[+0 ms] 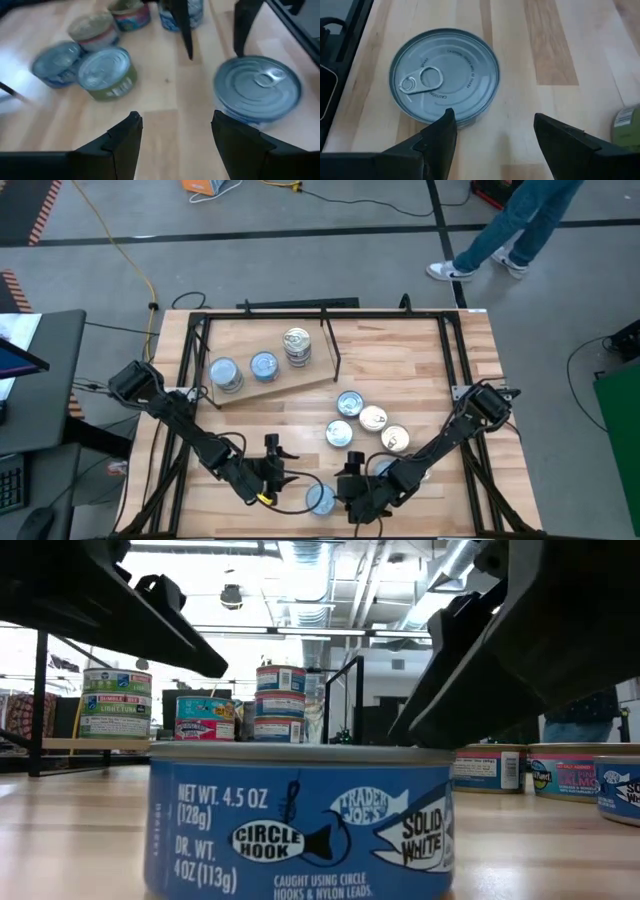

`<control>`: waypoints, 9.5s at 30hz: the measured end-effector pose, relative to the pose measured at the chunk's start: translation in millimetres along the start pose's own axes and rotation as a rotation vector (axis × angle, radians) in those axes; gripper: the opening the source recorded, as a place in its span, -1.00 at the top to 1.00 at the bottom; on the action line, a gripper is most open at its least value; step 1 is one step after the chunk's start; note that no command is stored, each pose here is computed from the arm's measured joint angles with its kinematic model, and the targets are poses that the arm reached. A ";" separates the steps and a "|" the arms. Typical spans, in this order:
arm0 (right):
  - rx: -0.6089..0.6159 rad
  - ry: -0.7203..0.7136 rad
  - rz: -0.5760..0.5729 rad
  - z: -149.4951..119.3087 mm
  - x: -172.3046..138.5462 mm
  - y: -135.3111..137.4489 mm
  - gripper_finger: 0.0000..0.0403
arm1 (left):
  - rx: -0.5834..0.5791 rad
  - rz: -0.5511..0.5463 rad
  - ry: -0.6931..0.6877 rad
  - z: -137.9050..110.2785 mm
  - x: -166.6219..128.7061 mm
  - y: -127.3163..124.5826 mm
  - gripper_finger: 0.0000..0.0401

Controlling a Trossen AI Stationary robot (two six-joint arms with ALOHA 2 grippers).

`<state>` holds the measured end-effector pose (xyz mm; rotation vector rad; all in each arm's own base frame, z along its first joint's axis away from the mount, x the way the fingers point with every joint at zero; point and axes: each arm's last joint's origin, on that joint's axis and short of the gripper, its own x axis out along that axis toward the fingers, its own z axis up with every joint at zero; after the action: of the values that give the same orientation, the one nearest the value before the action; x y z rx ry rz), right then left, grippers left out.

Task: Stack canned seafood by type on shelf
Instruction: Stack the blue tuna can on top of the yellow blue tuna can on the shelf

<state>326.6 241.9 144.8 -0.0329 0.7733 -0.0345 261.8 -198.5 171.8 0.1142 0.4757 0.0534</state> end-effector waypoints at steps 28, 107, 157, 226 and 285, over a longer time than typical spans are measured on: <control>0.021 -0.102 -0.071 5.7 -9.1 3.7 -0.45 | -0.015 -0.253 -0.005 5.8 -1.6 -9.3 -0.14; 0.130 -0.094 -0.033 18.5 -68.5 26.5 -0.45 | 0.064 -0.348 -0.172 37.1 28.3 -26.2 -0.14; 0.133 -0.209 -0.161 -60.9 -99.7 -7.7 -0.45 | 0.442 -0.547 0.077 120.1 102.7 5.8 -0.30; 0.197 -0.229 -0.201 -63.3 -90.8 -17.8 -0.45 | 0.771 0.726 0.789 20.8 -23.5 201.4 0.31; 0.199 -0.228 -0.199 -63.4 -90.8 -17.8 -0.45 | 0.426 0.331 0.840 50.7 -39.2 208.2 -0.37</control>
<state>217.1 227.0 163.6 0.0744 0.5337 -0.2924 245.2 0.1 259.8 0.6024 1.3025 0.3330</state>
